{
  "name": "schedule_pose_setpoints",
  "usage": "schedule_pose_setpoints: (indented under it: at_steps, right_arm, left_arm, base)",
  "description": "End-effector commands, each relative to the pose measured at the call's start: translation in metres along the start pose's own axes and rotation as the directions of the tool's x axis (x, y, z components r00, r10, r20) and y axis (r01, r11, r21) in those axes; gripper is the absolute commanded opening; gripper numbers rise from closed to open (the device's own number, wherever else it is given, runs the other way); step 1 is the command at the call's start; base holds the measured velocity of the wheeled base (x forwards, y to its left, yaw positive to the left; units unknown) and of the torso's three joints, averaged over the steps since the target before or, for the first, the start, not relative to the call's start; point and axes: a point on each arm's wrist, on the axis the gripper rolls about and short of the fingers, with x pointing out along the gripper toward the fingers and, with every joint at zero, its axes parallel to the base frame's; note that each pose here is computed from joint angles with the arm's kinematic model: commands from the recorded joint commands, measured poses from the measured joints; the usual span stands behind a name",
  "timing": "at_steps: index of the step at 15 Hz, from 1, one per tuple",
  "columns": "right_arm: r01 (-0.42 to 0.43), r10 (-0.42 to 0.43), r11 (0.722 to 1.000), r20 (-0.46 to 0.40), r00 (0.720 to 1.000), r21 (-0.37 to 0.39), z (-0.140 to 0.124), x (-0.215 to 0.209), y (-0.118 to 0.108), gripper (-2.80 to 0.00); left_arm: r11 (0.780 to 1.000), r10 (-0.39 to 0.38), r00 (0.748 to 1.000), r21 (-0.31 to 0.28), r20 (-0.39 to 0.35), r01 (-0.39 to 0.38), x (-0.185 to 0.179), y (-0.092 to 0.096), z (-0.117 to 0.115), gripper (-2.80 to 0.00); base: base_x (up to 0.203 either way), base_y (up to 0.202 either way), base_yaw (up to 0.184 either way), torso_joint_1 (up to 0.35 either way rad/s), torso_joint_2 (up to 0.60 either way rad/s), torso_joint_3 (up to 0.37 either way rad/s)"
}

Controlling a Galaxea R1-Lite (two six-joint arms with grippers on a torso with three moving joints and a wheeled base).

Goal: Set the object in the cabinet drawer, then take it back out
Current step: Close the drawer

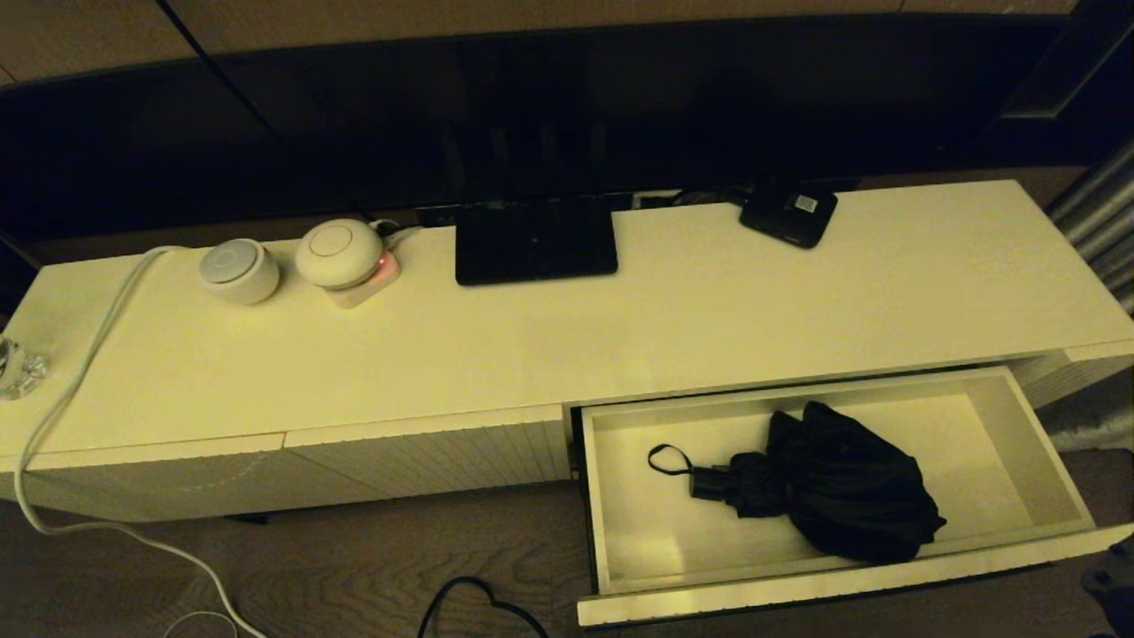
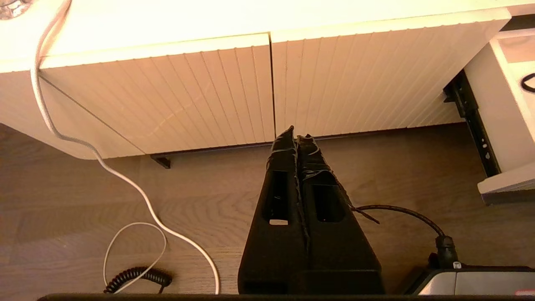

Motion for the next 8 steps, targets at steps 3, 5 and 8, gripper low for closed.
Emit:
schedule_pose_setpoints:
  at_steps: [3, 5, 8]
  right_arm:
    - [-0.043, 0.042, 0.999, -0.032, 0.999, -0.030, 0.009, 0.030, -0.004, -2.80]
    - [0.003, -0.003, 0.999, 0.006, 1.000, -0.032, 0.016, 0.047, -0.011, -2.80]
    - [0.045, -0.044, 0.998, 0.034, 0.998, -0.033, 0.024, 0.062, -0.017, -2.80]
  left_arm:
    - [1.000, 0.000, 1.000, 0.000, -0.001, 0.000, 0.000, 0.000, 0.000, -2.80]
    - [1.000, 0.000, 1.000, 0.000, -0.001, 0.000, 0.000, 0.000, 0.000, -2.80]
    - [1.000, 0.000, 1.000, 0.000, -0.001, 0.000, 0.000, 0.000, 0.000, -2.80]
  base:
    - [0.000, 0.000, 0.000, 0.000, 0.00, 0.000]
    - [0.000, 0.000, 0.000, 0.000, 0.00, 0.000]
    - [0.000, 0.000, 0.000, 0.000, 0.00, 0.000]
